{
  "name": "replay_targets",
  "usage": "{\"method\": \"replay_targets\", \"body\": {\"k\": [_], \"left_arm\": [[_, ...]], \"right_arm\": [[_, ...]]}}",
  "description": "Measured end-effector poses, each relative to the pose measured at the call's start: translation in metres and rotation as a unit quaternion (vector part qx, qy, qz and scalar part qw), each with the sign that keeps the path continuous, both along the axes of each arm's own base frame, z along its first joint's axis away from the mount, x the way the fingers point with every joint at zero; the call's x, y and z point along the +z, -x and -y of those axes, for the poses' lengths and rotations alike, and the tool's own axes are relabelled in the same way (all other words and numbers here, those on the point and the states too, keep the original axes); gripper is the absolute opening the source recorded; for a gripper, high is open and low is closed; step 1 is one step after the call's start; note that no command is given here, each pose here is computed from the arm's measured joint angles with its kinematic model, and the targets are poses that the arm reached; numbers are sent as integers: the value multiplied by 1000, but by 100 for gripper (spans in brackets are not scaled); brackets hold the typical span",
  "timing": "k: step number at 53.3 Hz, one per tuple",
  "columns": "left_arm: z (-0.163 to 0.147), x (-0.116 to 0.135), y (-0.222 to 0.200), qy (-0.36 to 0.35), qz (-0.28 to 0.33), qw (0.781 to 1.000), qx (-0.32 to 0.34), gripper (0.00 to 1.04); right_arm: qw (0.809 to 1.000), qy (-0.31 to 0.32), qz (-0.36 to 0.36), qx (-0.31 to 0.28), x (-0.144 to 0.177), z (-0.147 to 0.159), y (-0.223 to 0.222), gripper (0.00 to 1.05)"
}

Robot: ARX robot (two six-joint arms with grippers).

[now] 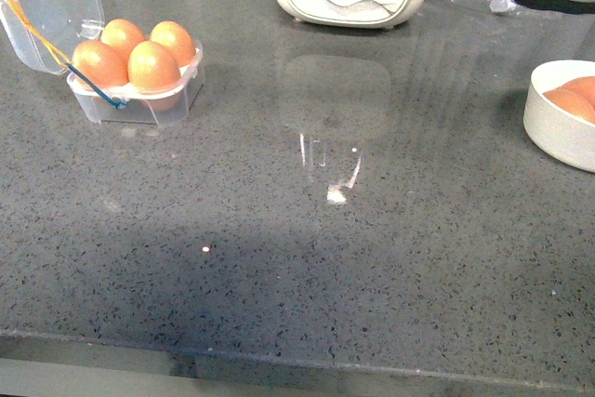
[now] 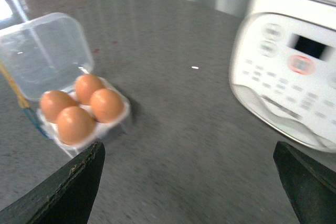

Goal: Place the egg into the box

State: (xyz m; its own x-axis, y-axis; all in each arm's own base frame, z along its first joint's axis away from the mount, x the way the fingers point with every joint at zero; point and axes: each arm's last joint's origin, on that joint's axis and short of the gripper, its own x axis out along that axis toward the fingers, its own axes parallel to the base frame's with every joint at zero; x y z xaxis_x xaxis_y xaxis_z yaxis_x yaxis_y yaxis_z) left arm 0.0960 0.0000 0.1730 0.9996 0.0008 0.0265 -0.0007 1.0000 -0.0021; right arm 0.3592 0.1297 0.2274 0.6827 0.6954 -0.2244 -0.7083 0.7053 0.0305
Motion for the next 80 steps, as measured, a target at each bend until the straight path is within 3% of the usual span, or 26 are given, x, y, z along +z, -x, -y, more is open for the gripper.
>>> {"method": "replay_targets", "body": {"k": [10,14,17,28,35,80], "left_arm": [[0,0,0,0,0,1000,0,98],[0,0,0,0,0,1000,-1,98],[0,0,0,0,0,1000,1,98],[0,0,0,0,0,1000,0,98],[0,0,0,0,0,1000,0,98],[0,0,0,0,0,1000,0,98]], "right_arm": [[989,-4,17,-145,-8,82,33,97],[940,-13,90,-330,-15,118,60,81],[916,-19,108,-386,-20,130,87,68],[917,-22,107,-383,-35,130,133,33],[918,-22,108,-382,-42,130,155,4],[917,-23,108,-382,-63,130,221,3]]}}
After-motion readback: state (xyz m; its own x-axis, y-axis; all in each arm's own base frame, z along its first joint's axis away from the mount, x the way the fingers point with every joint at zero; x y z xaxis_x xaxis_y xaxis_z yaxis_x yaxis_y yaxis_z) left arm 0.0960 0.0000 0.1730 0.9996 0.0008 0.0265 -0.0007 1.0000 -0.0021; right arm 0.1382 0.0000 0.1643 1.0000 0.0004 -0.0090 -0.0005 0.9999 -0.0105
